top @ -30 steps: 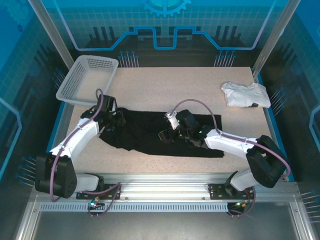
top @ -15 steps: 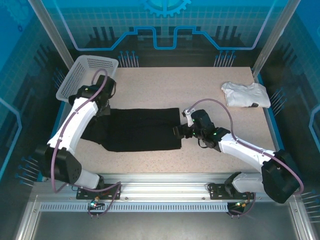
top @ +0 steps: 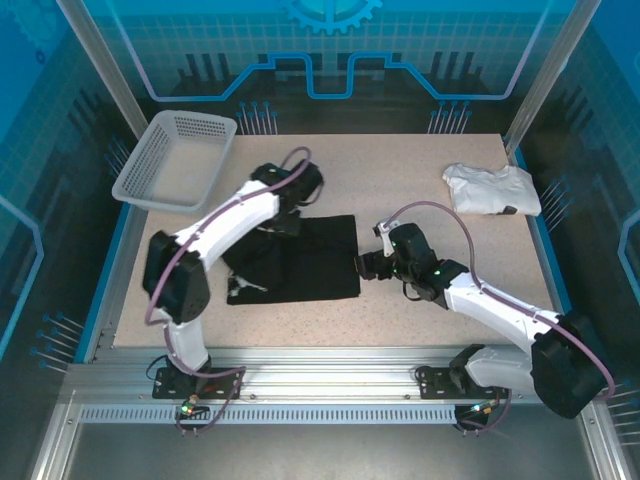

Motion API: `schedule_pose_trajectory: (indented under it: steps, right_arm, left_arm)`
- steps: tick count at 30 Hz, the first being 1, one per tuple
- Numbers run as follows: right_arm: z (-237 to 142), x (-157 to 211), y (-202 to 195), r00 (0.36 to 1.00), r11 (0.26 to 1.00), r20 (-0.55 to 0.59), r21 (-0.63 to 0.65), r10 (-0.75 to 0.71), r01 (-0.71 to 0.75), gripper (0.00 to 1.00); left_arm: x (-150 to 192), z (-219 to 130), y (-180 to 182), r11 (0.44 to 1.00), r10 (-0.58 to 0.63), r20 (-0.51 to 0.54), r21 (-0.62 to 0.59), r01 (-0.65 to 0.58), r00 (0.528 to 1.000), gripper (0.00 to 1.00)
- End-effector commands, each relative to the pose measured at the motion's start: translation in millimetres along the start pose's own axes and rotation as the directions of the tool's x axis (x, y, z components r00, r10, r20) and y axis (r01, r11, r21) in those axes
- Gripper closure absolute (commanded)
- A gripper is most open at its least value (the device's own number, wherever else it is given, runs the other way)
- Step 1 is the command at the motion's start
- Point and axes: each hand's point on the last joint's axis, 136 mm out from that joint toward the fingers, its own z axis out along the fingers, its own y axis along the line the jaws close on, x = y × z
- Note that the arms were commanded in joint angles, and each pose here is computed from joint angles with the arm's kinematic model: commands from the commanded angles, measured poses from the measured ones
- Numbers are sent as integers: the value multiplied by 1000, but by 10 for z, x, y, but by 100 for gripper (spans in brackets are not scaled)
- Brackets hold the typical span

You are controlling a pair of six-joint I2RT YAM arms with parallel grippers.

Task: Fold the inside-out t-shirt

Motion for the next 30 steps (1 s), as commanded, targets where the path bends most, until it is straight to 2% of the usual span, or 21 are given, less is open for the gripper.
schedule_pose_trajectory:
  steps: [1,2,3,4,5,6,10,12,14,18,21,25,30]
  right_arm:
    - [-84,122,-203,999,996,-4,81,33,-32,19]
    - [-101,152,-247,999,994,3,98,41,-42,19]
    - [-113,175,-281,999,993,8,110,52,-52,19]
    - [-114,197,-301,998,991,15,114,65,-66,18]
    - [-110,207,-299,997,991,22,109,76,-78,18]
    - [-103,209,-288,996,991,25,101,87,-89,18]
    - [-4,155,-170,992,992,20,41,122,-123,18]
    - [76,81,-88,992,992,11,6,130,-130,17]
    - [170,-23,21,990,990,-2,-38,138,-137,17]
    - [369,-174,101,986,984,-46,-73,161,-164,17]
    - [458,-250,108,979,977,-71,-90,189,-195,17]
    - [496,-229,122,975,973,-96,-97,201,-210,17]
    - [435,-157,32,974,976,-100,-52,205,-211,17]
  left_arm:
    - [-235,-189,-1438,873,-35,-50,485,54,998,59]
    - [-335,-315,-1672,811,-48,-40,581,63,998,48]
    - [-432,-418,-1756,771,-69,-28,632,71,997,43]
    - [-532,-501,-1732,754,-95,-8,652,77,995,37]
    - [-597,-568,-1637,749,-116,13,658,79,993,28]
    - [-643,-601,-1504,748,-142,28,658,88,990,24]
    - [-490,-660,-877,697,-279,51,697,165,959,19]
    - [-282,-533,-566,694,-334,34,685,221,942,18]
    - [-22,-291,-248,715,-382,3,634,294,924,15]
    - [321,130,43,724,-426,-66,574,384,902,10]
    - [360,378,0,705,-425,-110,582,405,899,7]
    - [308,551,-300,638,-382,-190,653,407,904,7]
    - [292,455,-734,566,-297,-210,747,349,931,7]
